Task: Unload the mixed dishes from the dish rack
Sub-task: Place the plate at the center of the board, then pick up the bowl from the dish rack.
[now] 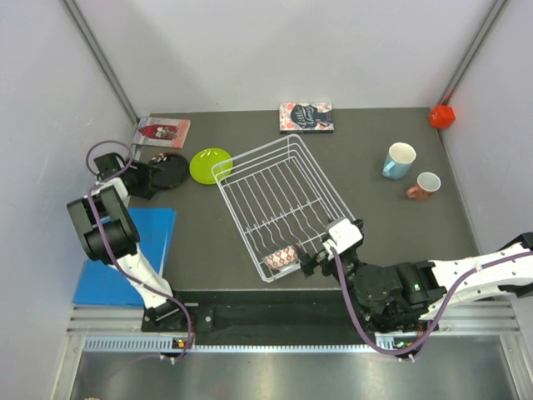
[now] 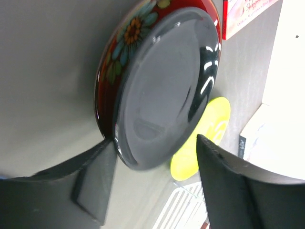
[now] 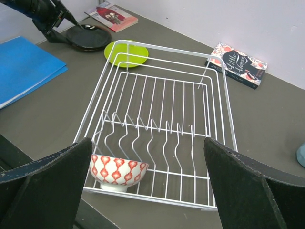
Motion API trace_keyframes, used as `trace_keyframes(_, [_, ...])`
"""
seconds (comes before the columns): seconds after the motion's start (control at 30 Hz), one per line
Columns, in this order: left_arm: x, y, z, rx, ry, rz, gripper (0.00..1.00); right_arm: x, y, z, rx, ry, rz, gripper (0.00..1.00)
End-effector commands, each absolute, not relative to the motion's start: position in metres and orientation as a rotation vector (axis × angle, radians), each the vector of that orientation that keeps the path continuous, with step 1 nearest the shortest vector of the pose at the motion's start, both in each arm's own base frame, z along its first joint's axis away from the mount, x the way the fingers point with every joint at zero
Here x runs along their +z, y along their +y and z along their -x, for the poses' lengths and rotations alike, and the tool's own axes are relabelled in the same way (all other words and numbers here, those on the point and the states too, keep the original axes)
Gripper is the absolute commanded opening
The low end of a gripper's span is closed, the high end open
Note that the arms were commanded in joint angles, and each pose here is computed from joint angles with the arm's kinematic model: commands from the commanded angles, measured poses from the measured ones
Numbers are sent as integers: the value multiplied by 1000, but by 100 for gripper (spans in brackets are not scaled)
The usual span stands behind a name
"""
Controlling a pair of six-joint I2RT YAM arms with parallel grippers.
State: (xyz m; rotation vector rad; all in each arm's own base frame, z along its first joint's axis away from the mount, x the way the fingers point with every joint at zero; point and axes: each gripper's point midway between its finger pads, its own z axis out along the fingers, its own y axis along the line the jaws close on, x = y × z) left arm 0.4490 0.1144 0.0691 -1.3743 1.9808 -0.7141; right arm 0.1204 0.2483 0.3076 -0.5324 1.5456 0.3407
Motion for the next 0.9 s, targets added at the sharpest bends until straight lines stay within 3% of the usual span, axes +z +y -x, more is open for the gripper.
trace_keyframes(0.0, [104,111,-441,-709,1966,1377,73,307,252,-121,371,1551,509,100])
trace_keyframes(0.2, [121,98,-422,-718,1974,1411,81,307,257,-119,382,1548,523,100])
trace_keyframes(0.5, [167,62,-406,-713,1955,1317,83,311,262,-117,411,1548,521,100])
trace_keyframes(0.7, [236,-24,-398,-683,1975,911,81,313,263,-117,401,1549,513,100])
trace_keyframes(0.87, [243,-113,-370,-638,2067,597,79,311,257,-125,382,1587,461,100])
